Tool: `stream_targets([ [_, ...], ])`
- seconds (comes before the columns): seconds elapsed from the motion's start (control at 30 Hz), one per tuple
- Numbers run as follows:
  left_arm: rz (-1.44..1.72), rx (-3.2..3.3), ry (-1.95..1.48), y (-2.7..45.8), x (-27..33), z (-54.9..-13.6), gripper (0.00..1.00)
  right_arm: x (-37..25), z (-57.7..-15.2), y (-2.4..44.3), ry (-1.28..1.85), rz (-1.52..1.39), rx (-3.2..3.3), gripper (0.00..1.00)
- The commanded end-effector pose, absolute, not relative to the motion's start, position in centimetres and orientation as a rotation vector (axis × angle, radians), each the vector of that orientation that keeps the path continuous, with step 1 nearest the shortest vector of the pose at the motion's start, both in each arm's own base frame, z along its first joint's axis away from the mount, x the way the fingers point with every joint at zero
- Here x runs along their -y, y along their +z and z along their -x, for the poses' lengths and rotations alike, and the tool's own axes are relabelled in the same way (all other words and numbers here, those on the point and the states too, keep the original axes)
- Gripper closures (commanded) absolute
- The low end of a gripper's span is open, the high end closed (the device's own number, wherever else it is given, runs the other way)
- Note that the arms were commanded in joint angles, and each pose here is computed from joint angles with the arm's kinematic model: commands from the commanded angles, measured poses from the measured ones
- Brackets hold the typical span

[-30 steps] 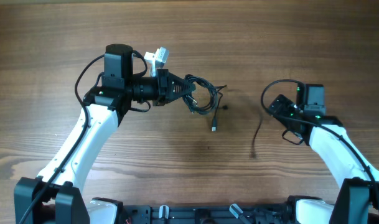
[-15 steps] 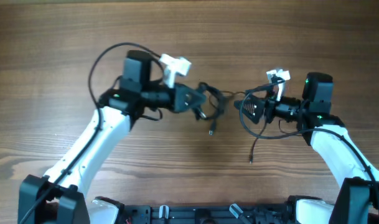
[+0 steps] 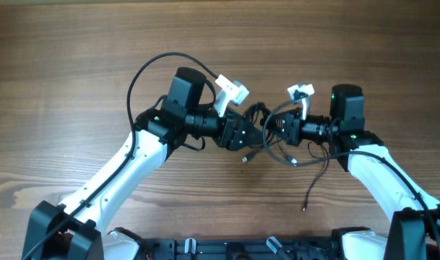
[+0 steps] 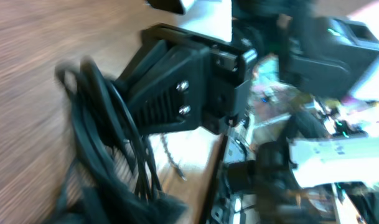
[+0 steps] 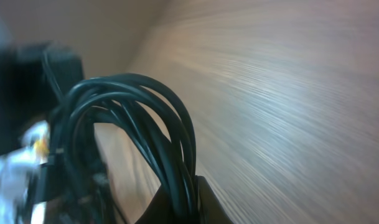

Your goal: Untangle cables

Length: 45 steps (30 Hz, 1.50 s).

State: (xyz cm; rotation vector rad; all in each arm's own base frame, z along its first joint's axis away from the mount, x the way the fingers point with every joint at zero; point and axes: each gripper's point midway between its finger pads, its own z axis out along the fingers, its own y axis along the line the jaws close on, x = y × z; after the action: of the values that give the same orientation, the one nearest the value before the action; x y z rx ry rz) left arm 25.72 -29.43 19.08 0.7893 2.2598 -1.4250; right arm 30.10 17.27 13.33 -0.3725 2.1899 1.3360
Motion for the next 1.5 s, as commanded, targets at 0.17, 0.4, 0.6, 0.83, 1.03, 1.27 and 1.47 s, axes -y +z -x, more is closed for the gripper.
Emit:
stream_targets([
  [0.17,0.448,-2.598,-1.08,15.0,24.8,-31.9,0.0,-13.7,-33.8,10.3,1.371,-1.02,-2.35,0.96],
  [0.4,0.482,-2.543,-1.139,15.8,28.3,-31.6,0.0,-14.9,-33.0,10.8,1.452,-1.004,-2.379,0.96],
  [0.6,0.463,-2.514,-1.19,14.7,31.3,-32.1,0.18,-16.2,-32.4,10.8,1.466,-0.961,-2.413,0.96],
  [0.83,0.591,-2.586,-1.149,11.8,31.2,-32.0,0.43,-16.6,-32.3,10.7,1.466,-0.95,-2.421,0.96],
  [1.03,0.604,-2.585,-1.137,11.8,30.6,-32.4,0.43,-16.0,-32.7,10.3,1.393,-0.915,-2.412,0.96],
  [1.27,0.675,-2.427,-1.275,17.1,25.1,-35.9,0.22,-15.3,-33.3,9.9,1.314,-0.908,-2.399,0.96],
  [1.47,0.649,-2.639,-1.155,13.6,25.6,-32.1,0.13,-15.2,-33.7,10.2,1.324,-0.943,-2.371,0.96],
])
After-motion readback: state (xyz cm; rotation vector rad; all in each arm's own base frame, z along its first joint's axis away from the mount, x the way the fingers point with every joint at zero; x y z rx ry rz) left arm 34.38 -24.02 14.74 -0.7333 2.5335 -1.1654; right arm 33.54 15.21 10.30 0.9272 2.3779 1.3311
